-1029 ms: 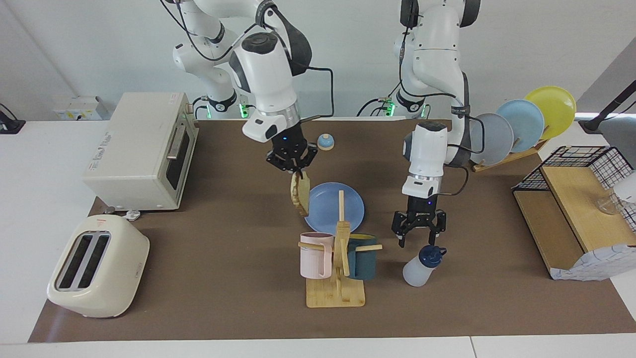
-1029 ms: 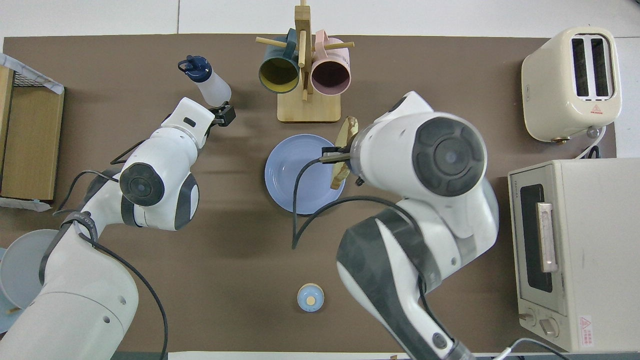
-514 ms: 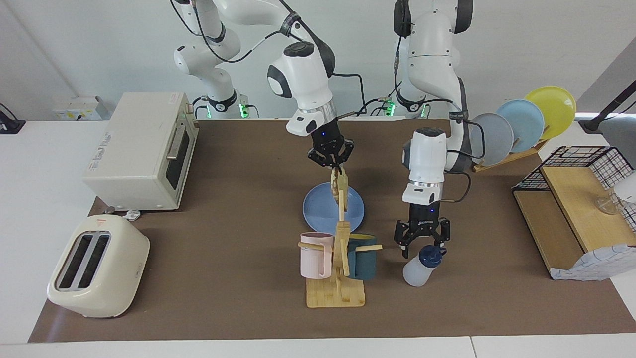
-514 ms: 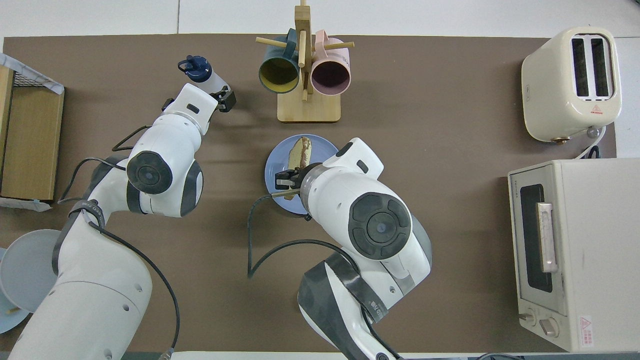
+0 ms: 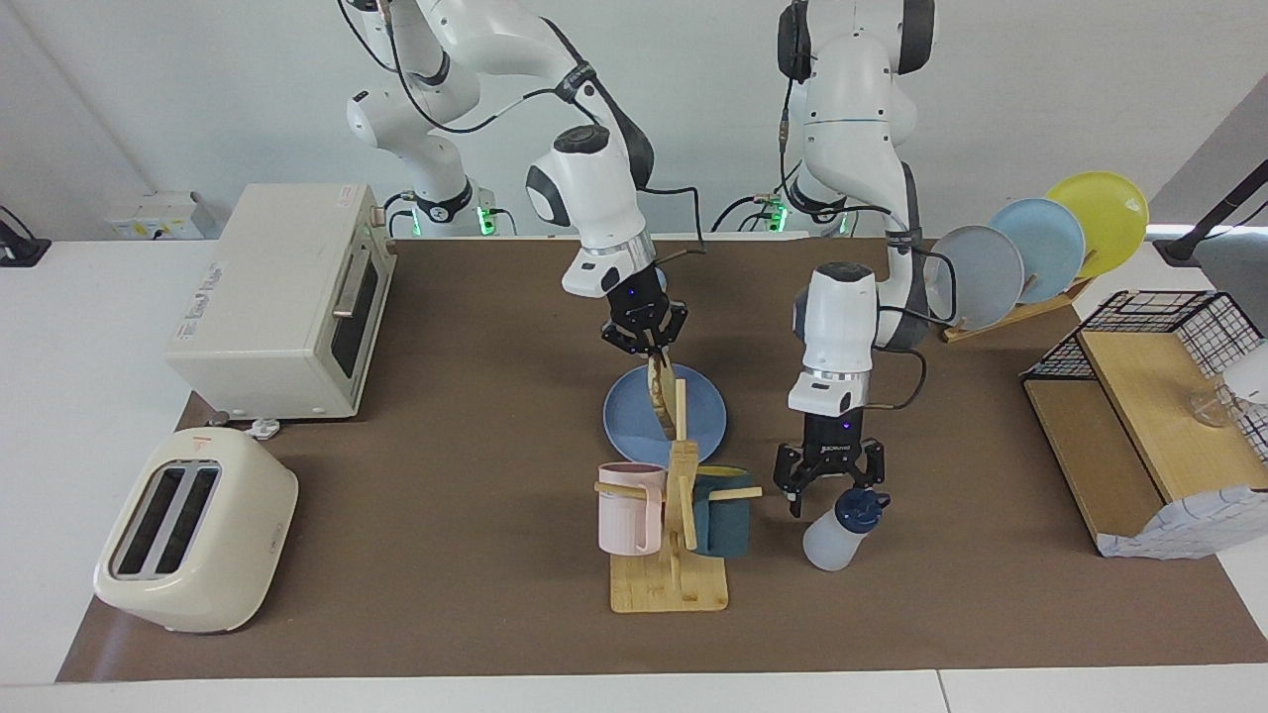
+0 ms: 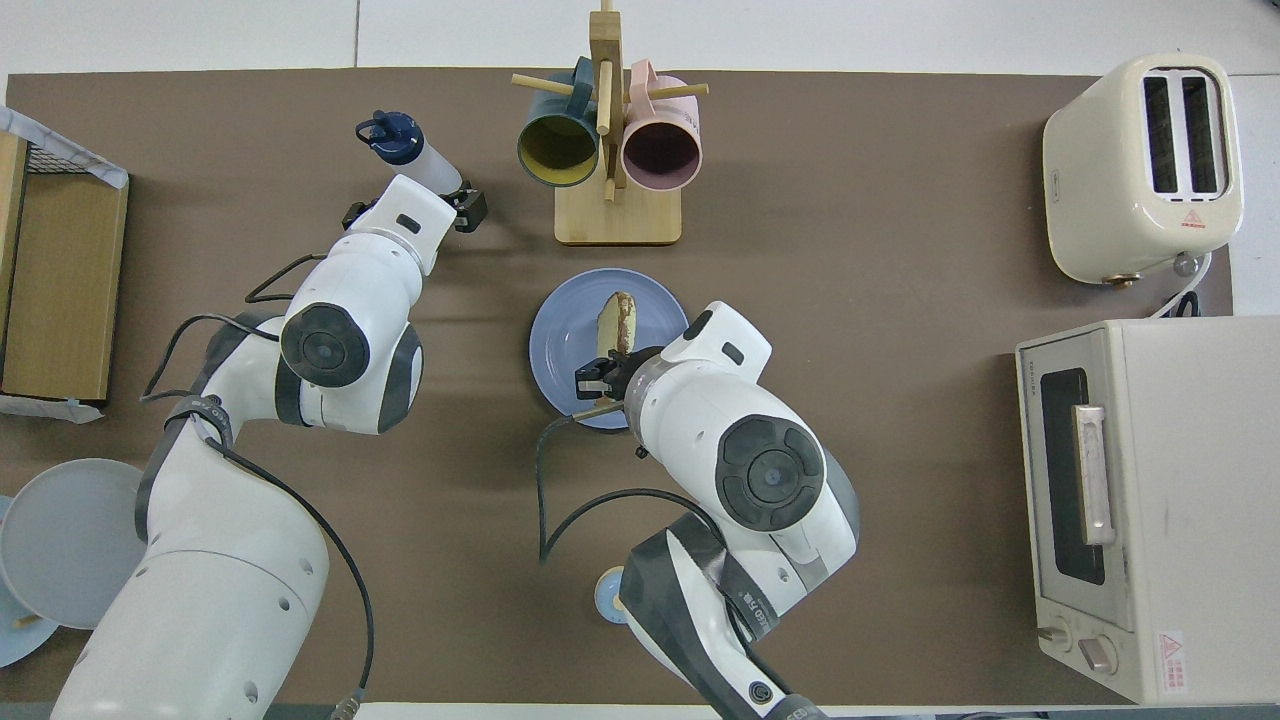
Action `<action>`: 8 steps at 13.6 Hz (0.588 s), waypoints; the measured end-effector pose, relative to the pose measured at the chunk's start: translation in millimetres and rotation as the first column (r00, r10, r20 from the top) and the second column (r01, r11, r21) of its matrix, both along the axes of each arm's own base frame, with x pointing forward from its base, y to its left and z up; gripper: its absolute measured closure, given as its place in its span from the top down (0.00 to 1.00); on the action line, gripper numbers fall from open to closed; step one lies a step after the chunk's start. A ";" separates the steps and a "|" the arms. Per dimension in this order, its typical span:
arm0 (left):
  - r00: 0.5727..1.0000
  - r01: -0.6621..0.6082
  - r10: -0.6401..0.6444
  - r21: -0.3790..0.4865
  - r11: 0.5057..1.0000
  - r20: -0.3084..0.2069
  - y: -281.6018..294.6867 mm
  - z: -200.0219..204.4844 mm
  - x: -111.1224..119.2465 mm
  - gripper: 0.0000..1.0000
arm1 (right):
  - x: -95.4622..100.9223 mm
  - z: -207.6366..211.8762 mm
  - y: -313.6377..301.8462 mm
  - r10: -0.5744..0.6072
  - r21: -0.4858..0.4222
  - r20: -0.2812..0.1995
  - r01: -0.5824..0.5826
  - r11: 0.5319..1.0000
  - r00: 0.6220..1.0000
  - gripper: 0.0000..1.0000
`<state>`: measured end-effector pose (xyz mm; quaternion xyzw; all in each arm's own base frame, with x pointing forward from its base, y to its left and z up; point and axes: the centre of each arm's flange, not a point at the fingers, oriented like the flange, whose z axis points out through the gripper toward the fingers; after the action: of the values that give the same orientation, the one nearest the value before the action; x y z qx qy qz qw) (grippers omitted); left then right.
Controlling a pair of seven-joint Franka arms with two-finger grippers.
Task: Put bread on plate and add seasoning
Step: 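Lower the held bread slice onto the blue plate with the right gripper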
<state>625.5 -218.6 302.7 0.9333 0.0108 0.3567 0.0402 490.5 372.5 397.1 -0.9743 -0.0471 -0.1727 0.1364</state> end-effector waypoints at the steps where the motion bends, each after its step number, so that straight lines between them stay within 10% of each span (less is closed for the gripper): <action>1: 1.000 -0.002 0.002 0.005 1.000 0.004 0.8 -0.5 2.9 1.00 | -0.3 -0.7 -0.2 0.000 -0.001 -0.001 0.000 1.000 1.000 0.08; 8: 1.000 -0.005 0.004 0.025 1.000 0.015 0.3 -7.5 13.7 1.00 | 0.4 -19.2 -2.5 -0.005 -0.002 0.003 0.005 1.000 1.000 0.08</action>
<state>639.2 -218.3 295.2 0.9309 0.0081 0.3640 0.0280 490.9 370.0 378.0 -0.9744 -0.0450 -0.1743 0.1350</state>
